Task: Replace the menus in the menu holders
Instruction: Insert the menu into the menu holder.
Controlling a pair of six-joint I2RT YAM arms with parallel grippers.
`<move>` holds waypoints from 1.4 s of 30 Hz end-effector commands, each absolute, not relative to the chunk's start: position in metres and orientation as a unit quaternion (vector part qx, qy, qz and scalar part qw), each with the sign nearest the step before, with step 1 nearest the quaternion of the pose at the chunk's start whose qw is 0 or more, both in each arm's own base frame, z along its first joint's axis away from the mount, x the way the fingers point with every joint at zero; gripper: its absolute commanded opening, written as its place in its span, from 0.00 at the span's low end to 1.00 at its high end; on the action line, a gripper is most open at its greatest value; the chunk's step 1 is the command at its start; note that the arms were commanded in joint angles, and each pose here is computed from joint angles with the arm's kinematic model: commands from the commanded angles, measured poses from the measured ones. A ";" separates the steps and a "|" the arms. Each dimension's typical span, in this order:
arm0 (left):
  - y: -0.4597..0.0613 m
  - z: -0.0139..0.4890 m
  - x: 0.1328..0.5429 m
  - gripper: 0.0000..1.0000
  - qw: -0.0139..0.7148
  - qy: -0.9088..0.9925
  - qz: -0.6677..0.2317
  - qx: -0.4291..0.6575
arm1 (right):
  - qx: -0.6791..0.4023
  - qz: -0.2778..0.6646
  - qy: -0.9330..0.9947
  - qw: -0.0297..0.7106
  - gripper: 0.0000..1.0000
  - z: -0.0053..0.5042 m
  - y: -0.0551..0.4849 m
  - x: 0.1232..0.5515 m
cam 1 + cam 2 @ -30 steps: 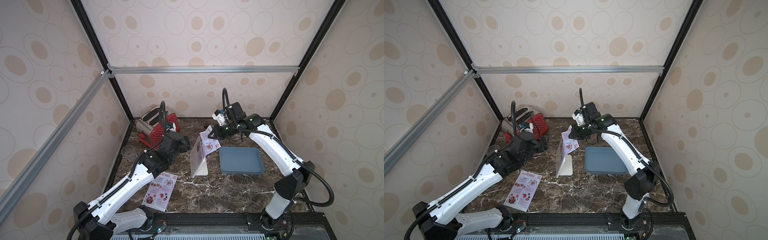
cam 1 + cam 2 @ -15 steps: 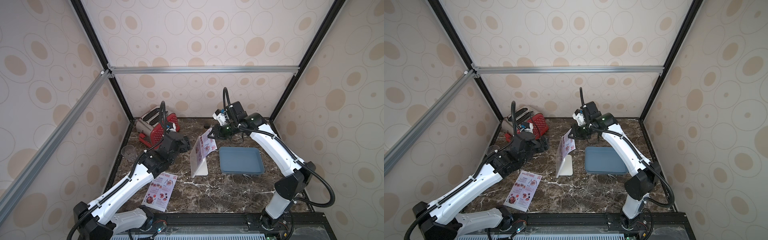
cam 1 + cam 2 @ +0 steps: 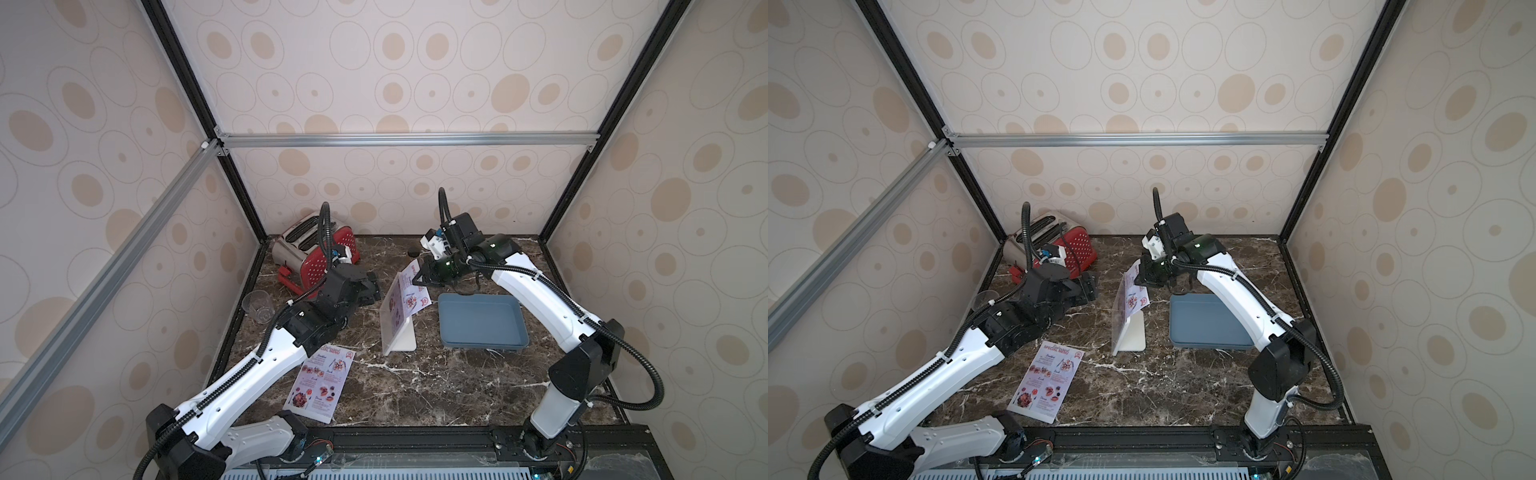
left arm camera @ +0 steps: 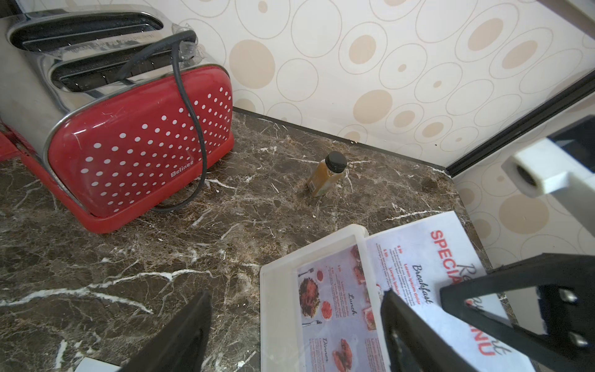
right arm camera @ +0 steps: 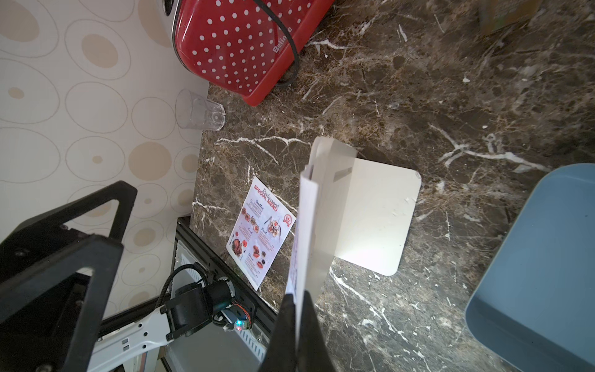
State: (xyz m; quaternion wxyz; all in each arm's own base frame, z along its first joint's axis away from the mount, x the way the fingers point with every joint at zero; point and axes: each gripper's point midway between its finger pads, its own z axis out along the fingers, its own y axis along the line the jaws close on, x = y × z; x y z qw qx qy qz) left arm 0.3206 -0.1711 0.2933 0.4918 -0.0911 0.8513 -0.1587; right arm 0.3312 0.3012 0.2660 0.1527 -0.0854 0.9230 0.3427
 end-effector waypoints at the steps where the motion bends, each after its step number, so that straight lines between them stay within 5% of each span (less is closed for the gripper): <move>1: -0.163 0.301 0.319 0.82 0.500 0.846 -0.156 -0.102 | -0.073 0.351 0.918 0.168 0.05 0.274 0.307 0.329; 10: -0.162 0.298 0.318 0.81 0.497 0.847 -0.156 -0.107 | -0.070 0.347 0.922 0.158 0.09 0.259 0.320 0.325; 15: -0.165 0.297 0.318 0.81 0.491 0.849 -0.163 -0.107 | -0.091 0.336 0.921 0.173 0.34 0.274 0.312 0.324; 19: -0.170 0.296 0.319 0.81 0.485 0.852 -0.169 -0.102 | -0.103 0.333 0.918 0.191 0.40 0.295 0.289 0.328; 29: -0.176 0.297 0.323 0.81 0.483 0.853 -0.173 -0.095 | -0.100 0.369 0.912 0.147 0.20 0.294 0.293 0.316; 42: -0.173 0.296 0.319 0.81 0.484 0.852 -0.176 -0.098 | -0.098 0.378 0.913 0.121 0.06 0.280 0.301 0.314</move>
